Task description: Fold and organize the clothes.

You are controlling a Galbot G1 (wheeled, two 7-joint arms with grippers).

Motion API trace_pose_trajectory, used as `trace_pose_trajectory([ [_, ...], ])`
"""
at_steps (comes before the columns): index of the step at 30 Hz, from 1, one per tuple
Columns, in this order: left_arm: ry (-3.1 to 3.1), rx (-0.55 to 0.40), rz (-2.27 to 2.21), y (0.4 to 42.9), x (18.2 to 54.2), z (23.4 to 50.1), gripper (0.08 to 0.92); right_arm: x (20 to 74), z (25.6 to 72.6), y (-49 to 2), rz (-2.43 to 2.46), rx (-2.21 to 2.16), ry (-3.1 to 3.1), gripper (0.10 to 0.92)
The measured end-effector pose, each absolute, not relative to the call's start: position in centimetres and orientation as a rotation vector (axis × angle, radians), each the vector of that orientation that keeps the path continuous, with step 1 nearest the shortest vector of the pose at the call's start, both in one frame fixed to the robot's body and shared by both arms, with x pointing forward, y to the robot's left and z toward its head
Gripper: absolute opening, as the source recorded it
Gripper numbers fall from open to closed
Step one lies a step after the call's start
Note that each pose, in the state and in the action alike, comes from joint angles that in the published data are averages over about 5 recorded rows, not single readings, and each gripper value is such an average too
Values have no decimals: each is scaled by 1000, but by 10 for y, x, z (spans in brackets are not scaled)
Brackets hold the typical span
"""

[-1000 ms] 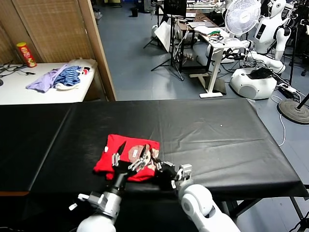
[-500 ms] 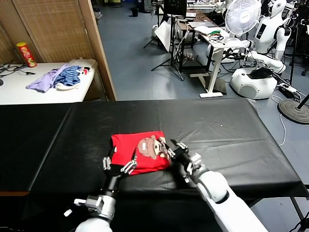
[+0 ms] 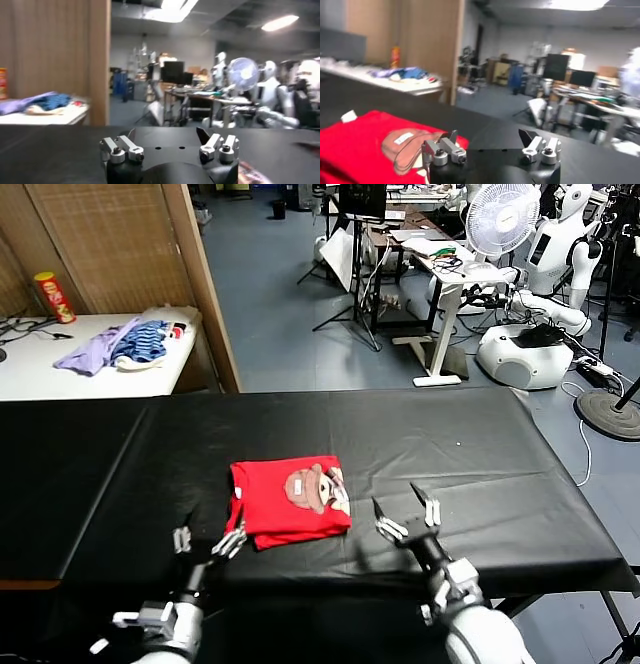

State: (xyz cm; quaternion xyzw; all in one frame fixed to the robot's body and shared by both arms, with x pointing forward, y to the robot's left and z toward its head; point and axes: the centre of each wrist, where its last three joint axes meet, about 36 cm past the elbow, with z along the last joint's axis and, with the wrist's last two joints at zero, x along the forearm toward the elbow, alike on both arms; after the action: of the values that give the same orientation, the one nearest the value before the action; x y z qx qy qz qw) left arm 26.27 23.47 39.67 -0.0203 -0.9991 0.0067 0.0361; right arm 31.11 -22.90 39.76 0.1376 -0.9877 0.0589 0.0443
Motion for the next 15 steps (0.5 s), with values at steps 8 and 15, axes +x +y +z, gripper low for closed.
trace_pose_trajectory([
  [8, -2973, 6, -38, 264, 221, 399, 798, 247, 405, -230, 166, 263, -2982, 798],
  [15, -2835, 33, -56, 282, 184, 404, 798, 207, 416, -220, 162, 204, -2893, 798],
])
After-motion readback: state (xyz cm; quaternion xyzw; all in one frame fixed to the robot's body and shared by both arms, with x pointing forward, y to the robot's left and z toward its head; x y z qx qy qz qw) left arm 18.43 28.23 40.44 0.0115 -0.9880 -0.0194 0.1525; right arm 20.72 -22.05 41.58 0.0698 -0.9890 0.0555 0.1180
